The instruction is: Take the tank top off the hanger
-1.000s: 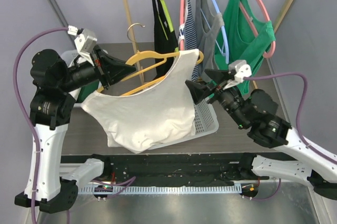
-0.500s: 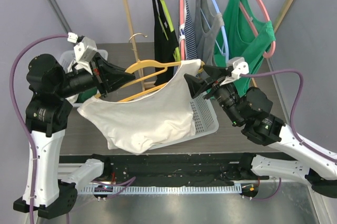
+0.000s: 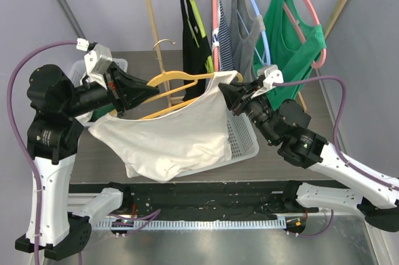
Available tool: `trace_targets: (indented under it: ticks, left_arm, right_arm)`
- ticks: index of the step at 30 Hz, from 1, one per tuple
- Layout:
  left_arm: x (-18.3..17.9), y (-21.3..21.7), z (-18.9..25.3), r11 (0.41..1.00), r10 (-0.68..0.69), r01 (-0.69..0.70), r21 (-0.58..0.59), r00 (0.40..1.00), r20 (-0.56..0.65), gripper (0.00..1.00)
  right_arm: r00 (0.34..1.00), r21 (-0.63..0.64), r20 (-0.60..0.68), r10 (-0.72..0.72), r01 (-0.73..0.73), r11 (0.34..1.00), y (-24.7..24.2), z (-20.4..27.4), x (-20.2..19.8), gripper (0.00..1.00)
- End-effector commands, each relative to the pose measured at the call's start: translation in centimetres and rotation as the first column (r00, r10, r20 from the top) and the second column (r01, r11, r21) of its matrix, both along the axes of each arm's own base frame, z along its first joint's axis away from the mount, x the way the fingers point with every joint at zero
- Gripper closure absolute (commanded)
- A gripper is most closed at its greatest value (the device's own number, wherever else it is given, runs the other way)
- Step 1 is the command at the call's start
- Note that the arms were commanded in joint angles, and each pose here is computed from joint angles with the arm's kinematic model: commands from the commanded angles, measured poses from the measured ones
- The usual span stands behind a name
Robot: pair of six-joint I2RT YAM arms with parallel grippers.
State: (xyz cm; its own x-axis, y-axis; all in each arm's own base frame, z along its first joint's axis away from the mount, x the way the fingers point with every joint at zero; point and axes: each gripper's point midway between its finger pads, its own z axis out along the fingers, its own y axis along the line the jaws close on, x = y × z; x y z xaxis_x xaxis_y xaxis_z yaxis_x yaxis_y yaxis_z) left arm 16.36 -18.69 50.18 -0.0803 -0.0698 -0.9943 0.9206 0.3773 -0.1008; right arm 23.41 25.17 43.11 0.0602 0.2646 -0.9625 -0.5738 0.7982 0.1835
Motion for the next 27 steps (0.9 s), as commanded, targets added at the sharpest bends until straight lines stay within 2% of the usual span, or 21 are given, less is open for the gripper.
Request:
trace_targets:
  ticks: [1, 5, 16, 19, 22, 25, 27]
  left_arm:
    - [-1.1, 0.1, 1.8, 1.000, -0.014, 0.015, -0.009, 0.996, 0.090, 1.00]
    - [-0.5, 0.2, 1.4, 1.000, 0.011, -0.011, -0.002, 0.995, 0.098, 1.00]
    - [2.4, 0.7, -1.0, 0.994, 0.083, -0.090, 0.055, 0.988, 0.127, 1.00]
    - [2.4, 0.7, -1.2, 0.994, 0.082, -0.091, 0.062, 0.988, 0.130, 1.00]
    - [1.9, 0.7, -0.8, 0.995, 0.072, -0.080, 0.060, 0.989, 0.133, 1.00]
    - [1.1, 0.6, -0.2, 0.997, 0.051, -0.059, 0.056, 0.990, 0.134, 1.00]
    - [0.4, 0.6, 0.5, 0.998, 0.041, -0.048, 0.046, 0.989, 0.139, 1.00]
  right_arm:
    - [0.999, 0.107, 0.039, 0.019, -0.024, 0.994, -0.8, 3.3, -0.8, 0.83]
    - [0.999, 0.141, 0.027, 0.025, -0.028, 0.990, -1.8, 3.8, -1.5, 0.85]
    - [1.000, 0.247, 0.012, 0.013, -0.015, 0.969, -6.2, 5.6, -3.9, 0.84]
    - [0.998, 0.272, -0.009, -0.060, 0.061, 0.960, -7.8, 5.6, -3.4, 0.89]
    - [0.978, 0.277, -0.059, -0.198, 0.207, 0.938, -9.7, 4.9, -1.9, 0.93]
    - [0.942, 0.223, -0.106, -0.320, 0.336, 0.915, -10.6, 3.8, -0.4, 0.99]
    - [0.907, 0.195, -0.134, -0.400, 0.419, 0.887, -11.4, 3.0, 0.4, 0.99]
